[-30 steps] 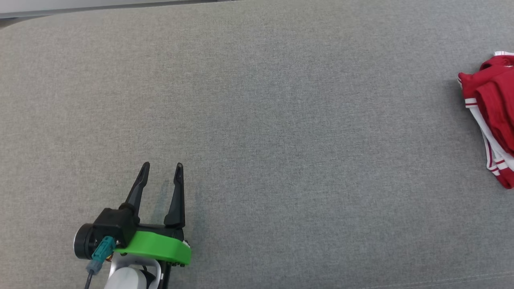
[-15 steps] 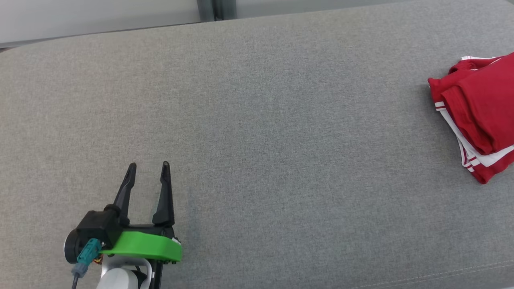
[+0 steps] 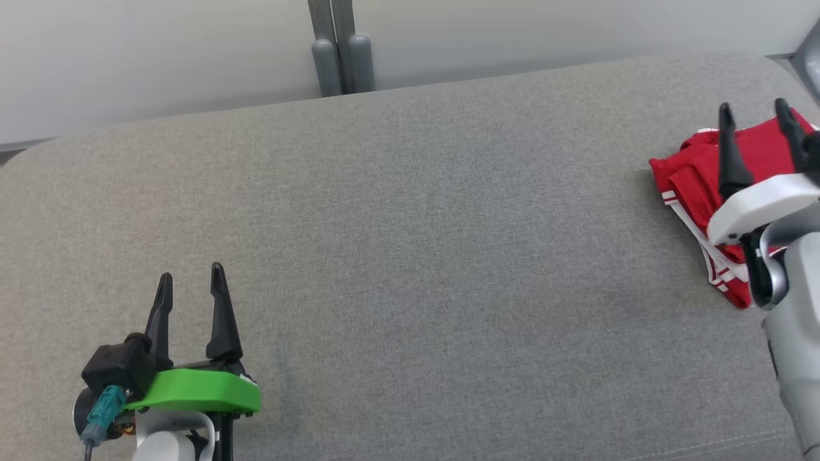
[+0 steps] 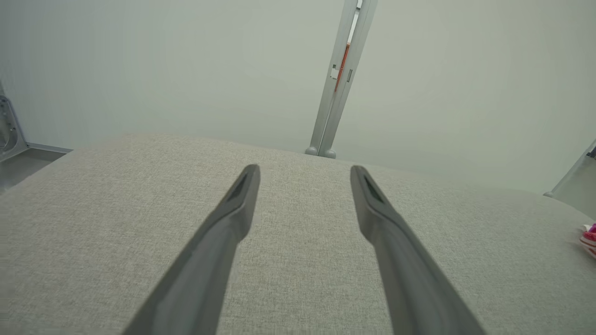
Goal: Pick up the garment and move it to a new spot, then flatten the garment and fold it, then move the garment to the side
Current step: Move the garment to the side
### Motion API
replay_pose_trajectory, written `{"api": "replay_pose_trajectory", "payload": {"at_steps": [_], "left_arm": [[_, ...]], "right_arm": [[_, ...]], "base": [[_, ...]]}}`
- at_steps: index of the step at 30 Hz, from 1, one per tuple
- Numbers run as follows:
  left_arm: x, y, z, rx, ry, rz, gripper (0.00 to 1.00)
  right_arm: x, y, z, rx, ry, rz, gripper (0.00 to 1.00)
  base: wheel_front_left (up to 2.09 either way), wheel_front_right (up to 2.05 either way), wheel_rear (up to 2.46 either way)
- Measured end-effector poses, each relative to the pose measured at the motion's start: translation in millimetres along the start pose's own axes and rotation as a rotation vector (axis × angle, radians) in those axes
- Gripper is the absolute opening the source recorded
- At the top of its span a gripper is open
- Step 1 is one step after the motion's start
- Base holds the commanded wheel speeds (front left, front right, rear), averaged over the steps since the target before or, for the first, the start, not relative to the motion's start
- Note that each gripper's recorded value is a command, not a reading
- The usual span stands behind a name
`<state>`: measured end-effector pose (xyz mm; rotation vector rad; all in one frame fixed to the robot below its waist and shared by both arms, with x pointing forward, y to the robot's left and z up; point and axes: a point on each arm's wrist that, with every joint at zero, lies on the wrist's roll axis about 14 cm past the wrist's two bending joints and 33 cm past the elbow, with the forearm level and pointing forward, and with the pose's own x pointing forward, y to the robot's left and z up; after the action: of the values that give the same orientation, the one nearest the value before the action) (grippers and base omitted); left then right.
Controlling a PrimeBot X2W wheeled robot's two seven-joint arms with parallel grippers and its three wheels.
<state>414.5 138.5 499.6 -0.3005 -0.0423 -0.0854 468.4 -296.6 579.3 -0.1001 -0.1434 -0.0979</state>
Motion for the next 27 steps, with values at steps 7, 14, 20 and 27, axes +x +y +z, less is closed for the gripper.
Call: {"api": "replay_pose_trajectory", "payload": {"at_steps": [7, 14, 20, 27], "left_arm": [[-18.5, 6.6, -2.2, 0.007, 0.015, 0.027, 1.0], [-39.0, 18.3, -5.9, 0.025, 0.03, 0.071, 1.0], [-52.7, 26.0, -12.2, 0.052, 0.05, 0.107, 1.0], [-56.6, 27.6, -20.7, 0.065, 0.075, 0.12, 1.0]], "right_arm": [[-28.3, 42.2, 2.8, 0.116, -0.045, 0.063, 1.0], [-62.6, 84.3, -0.9, 0.216, -0.066, 0.108, 1.0], [-94.0, 110.2, -16.3, 0.225, -0.027, 0.149, 1.0], [-106.2, 106.8, -24.4, 0.249, -0.006, 0.129, 1.0]], "base": [[0.0, 0.0, 0.0], [0.0, 0.0, 0.0], [0.0, 0.0, 0.0], [0.0, 0.0, 0.0]]}}
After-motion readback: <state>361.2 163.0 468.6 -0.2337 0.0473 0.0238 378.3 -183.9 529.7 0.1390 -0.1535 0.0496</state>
